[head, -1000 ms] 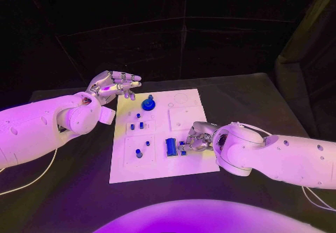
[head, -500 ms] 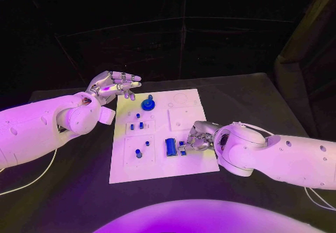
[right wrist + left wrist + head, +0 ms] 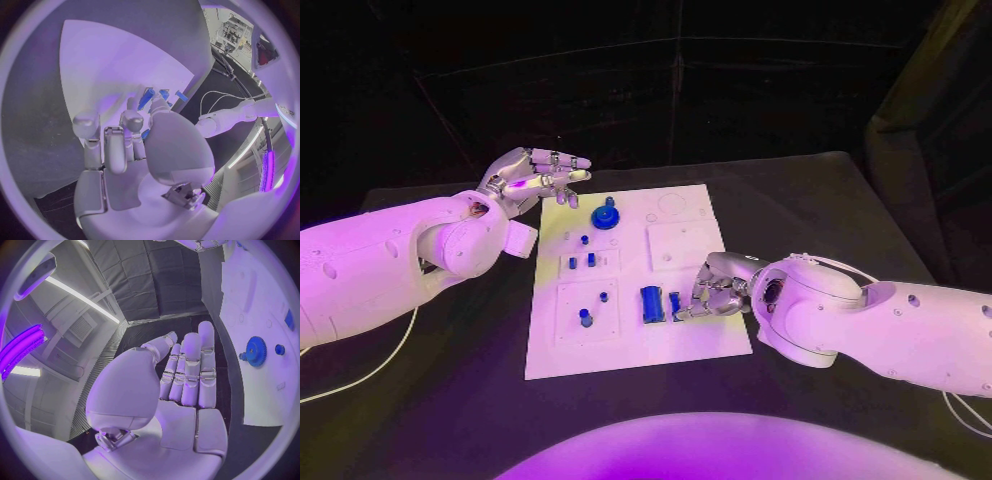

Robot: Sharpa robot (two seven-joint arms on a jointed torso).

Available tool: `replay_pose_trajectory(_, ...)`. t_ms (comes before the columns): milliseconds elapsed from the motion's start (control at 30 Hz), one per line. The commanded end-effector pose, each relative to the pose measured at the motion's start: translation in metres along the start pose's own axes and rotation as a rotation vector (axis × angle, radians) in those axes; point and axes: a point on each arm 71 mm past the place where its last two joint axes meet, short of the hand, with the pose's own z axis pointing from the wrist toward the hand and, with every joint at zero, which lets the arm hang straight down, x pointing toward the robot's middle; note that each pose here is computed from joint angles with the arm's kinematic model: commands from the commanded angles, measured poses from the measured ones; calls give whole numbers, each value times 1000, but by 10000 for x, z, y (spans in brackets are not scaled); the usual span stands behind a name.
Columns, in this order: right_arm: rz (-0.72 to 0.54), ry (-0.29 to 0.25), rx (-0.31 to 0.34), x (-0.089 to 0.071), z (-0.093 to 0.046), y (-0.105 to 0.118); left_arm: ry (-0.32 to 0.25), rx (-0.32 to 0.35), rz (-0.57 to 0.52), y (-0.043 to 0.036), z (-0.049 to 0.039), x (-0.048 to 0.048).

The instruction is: Assemble the parts on the task board

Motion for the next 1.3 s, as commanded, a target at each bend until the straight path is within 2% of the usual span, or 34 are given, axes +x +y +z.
replay_pose_trajectory(33,-20,18,-26,11,11,28,12,3,-7,-10,8,13)
replay_pose_trajectory(633,-46,32,4,26,149,1,11,1,-7,-9,3,6)
replay_pose_trajectory(900,21,-17,-50,-19,99,0,9,2,-6,-9,0,-1)
replay_pose_trajectory(1033,122,-48,-103,-72,38,-48,6,3,-5,-10,-4,-11)
replay_pose_trajectory(1167,288,-67,-161,-146,-11,-138,0,5,-3,-11,-6,-27)
replay_pose_trajectory(1300,476,-119,-254,-371,59,-241,3,15,-10,-14,-2,-34)
